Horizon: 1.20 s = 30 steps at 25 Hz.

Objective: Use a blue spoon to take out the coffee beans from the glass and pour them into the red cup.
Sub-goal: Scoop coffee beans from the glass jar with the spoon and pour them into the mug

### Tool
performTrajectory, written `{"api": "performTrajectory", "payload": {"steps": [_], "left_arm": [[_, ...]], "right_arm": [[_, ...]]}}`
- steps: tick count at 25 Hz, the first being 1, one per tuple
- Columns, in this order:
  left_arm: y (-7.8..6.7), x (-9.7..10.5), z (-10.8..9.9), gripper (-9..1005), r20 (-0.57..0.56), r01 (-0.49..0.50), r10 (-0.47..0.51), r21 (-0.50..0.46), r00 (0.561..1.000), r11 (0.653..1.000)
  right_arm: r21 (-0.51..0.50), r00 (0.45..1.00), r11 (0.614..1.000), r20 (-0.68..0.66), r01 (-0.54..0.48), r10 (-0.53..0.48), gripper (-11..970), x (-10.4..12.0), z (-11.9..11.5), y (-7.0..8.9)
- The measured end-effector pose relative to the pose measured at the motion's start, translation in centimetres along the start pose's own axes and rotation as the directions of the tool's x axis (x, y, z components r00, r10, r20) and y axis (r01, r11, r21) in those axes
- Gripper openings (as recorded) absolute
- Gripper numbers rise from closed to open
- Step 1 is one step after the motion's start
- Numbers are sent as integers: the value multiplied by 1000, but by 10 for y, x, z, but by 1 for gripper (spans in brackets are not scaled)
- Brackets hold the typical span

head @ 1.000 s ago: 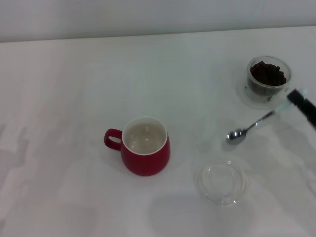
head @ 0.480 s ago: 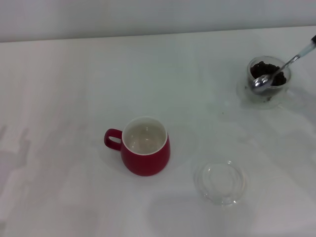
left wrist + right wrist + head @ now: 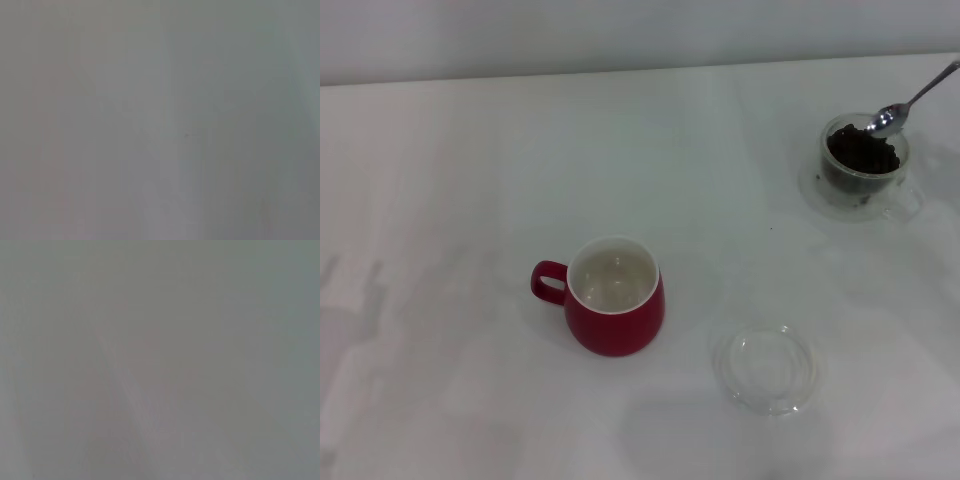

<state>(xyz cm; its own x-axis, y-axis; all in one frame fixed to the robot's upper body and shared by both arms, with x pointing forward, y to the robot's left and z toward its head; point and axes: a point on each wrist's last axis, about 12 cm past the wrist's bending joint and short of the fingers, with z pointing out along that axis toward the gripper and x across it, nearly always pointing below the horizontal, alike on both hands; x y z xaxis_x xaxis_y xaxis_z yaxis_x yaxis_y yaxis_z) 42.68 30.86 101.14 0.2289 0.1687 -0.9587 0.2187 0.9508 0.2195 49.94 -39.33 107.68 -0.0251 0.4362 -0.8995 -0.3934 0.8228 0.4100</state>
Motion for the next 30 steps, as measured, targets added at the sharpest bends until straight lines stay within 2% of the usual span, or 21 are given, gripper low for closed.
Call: {"api": "performTrajectory", "payload": {"steps": [9, 15, 30], "left_arm": [[-1, -1, 3, 507, 6, 5, -5, 3, 1000, 1000], [-1, -1, 3, 507, 8, 6, -6, 3, 1000, 1000], [-1, -2, 9, 506, 18, 5, -5, 10, 1000, 1000]], "right_arm": [[-24, 987, 988, -53, 150, -151, 148, -1, 15, 0], [-21, 968, 972, -81, 235, -236, 148, -1, 16, -3], [-12, 938, 947, -136, 321, -320, 150, 5, 20, -6]]}}
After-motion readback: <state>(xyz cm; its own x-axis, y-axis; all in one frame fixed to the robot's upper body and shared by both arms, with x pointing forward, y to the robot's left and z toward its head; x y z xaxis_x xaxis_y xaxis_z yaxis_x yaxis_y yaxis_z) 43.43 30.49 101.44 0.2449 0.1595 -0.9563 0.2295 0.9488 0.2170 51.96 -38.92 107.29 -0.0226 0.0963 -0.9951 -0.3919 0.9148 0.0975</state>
